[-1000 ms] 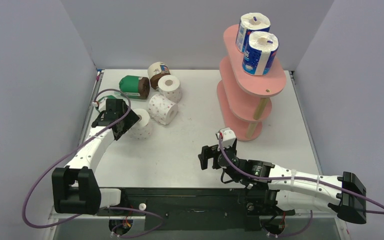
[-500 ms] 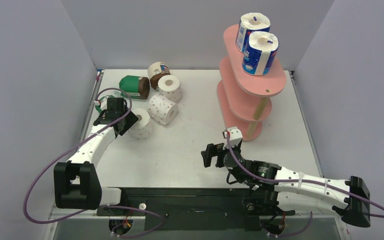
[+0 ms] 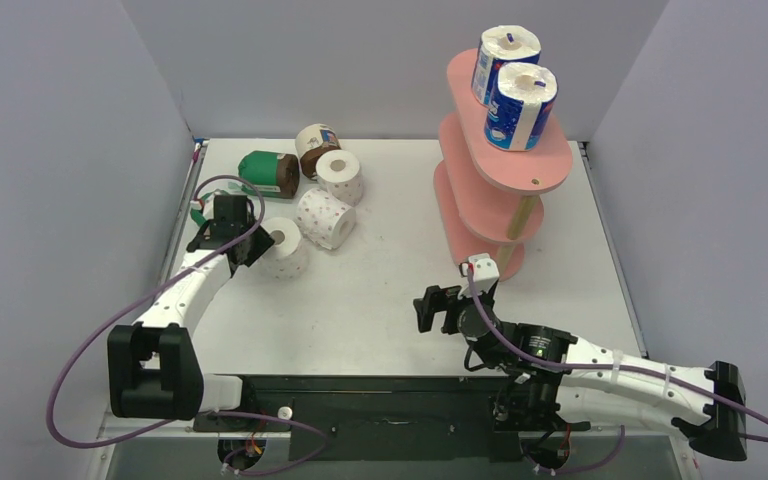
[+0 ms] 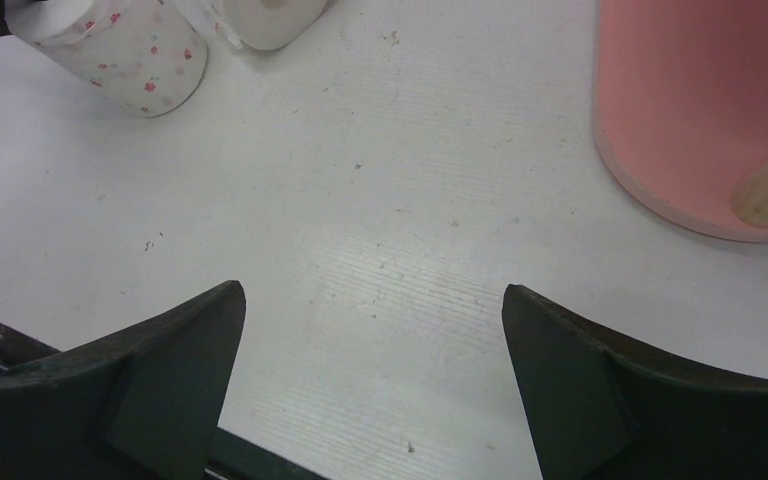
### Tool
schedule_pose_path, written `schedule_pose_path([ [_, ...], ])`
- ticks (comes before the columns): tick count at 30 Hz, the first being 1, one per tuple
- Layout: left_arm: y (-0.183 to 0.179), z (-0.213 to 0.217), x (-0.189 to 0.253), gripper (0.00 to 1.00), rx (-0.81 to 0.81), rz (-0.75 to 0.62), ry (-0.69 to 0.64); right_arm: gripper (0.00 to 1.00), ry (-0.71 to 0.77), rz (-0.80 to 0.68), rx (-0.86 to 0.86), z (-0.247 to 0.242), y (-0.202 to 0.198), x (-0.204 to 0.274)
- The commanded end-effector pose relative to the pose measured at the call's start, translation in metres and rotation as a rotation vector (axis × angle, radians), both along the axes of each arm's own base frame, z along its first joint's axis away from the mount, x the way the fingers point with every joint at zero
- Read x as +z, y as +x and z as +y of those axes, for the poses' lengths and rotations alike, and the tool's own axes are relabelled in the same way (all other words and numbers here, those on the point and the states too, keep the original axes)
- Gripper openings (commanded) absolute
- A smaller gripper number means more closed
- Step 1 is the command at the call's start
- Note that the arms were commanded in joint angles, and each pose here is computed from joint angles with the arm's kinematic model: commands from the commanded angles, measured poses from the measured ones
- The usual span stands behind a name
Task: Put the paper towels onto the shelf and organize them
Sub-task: Adjust the paper towel at the center of the board.
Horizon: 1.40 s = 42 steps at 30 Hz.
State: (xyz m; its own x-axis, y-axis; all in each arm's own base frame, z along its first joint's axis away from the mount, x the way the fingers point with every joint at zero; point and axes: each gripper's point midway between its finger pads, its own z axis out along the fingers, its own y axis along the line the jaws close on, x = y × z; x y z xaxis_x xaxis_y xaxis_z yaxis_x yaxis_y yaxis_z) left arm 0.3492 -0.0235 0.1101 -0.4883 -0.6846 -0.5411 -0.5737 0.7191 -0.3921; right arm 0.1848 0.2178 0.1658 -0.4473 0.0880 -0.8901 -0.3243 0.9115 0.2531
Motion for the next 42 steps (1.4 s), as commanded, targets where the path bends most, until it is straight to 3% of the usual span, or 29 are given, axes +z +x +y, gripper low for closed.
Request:
schedule_pose_path([
  [1,0.004,-0.01,0.037,0.13,-0.057,-0.107,-0.034,0.96,0.009,-0.052,-0.056,-0.015,0.006,0.022],
  [9,-0.026,-0.061,0.096,0.12,-0.225,-0.223,-0.026,0.96,-0.023,-0.095,-0.097,-0.035,0.008,0.038],
  [14,-0.043,-0.11,0.102,0.12,-0.339,-0.231,-0.06,0.95,0.004,-0.091,-0.144,-0.044,0.009,0.04],
  [19,-0.056,-0.167,0.093,0.11,-0.464,-0.218,-0.072,0.97,0.036,-0.067,-0.176,-0.049,0.007,0.035],
  [26,-0.056,-0.212,0.061,0.11,-0.535,-0.175,-0.116,0.97,0.039,-0.036,-0.227,-0.062,0.004,0.013],
  [36,-0.053,-0.233,0.022,0.12,-0.551,-0.105,-0.088,0.96,0.089,-0.008,-0.27,-0.07,0.001,-0.009],
  [42,-0.05,-0.234,0.023,0.12,-0.543,-0.111,-0.088,0.94,0.124,-0.04,-0.324,-0.083,0.003,-0.001],
])
